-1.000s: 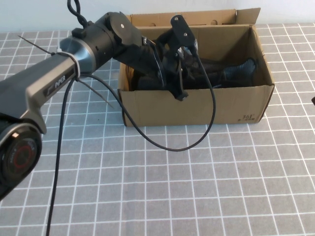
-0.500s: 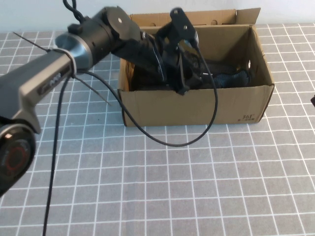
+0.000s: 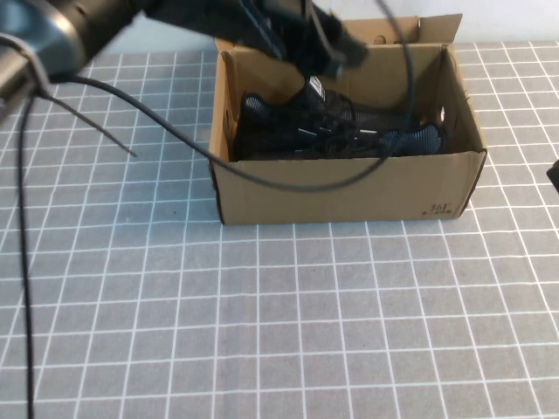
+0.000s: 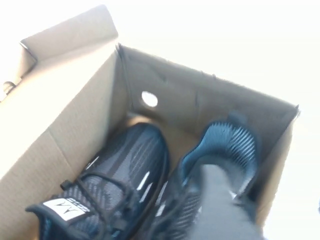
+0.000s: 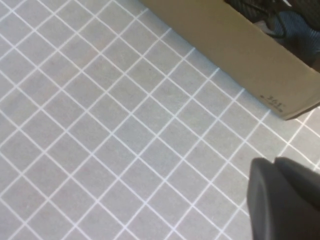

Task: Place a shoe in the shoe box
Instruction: Place the shoe in the shoe box

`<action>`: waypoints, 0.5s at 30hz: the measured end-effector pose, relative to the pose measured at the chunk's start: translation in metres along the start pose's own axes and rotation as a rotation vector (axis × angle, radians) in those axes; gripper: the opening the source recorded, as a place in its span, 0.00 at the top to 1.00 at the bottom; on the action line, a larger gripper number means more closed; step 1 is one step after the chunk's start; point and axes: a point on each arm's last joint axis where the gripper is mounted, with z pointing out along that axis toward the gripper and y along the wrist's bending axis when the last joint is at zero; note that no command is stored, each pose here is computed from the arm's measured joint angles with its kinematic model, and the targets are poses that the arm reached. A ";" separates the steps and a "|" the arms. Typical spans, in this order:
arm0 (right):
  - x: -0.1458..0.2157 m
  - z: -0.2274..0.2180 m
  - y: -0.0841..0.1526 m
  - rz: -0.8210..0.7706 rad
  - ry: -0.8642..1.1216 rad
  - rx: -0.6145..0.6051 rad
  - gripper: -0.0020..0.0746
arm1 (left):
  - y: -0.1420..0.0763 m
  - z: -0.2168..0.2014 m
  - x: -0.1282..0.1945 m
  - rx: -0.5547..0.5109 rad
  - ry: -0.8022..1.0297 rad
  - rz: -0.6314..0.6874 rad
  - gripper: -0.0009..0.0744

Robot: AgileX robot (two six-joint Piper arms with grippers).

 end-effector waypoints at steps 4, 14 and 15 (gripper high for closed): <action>0.001 -0.002 0.003 0.013 -0.004 -0.020 0.99 | -0.008 -0.024 -0.014 0.000 -0.024 -0.065 0.89; 0.023 -0.053 0.018 0.113 -0.082 0.040 0.99 | -0.025 -0.083 -0.036 -0.083 0.000 0.040 0.99; 0.028 -0.061 0.021 0.118 -0.089 0.052 0.99 | -0.029 -0.091 -0.038 -0.085 0.010 0.041 0.99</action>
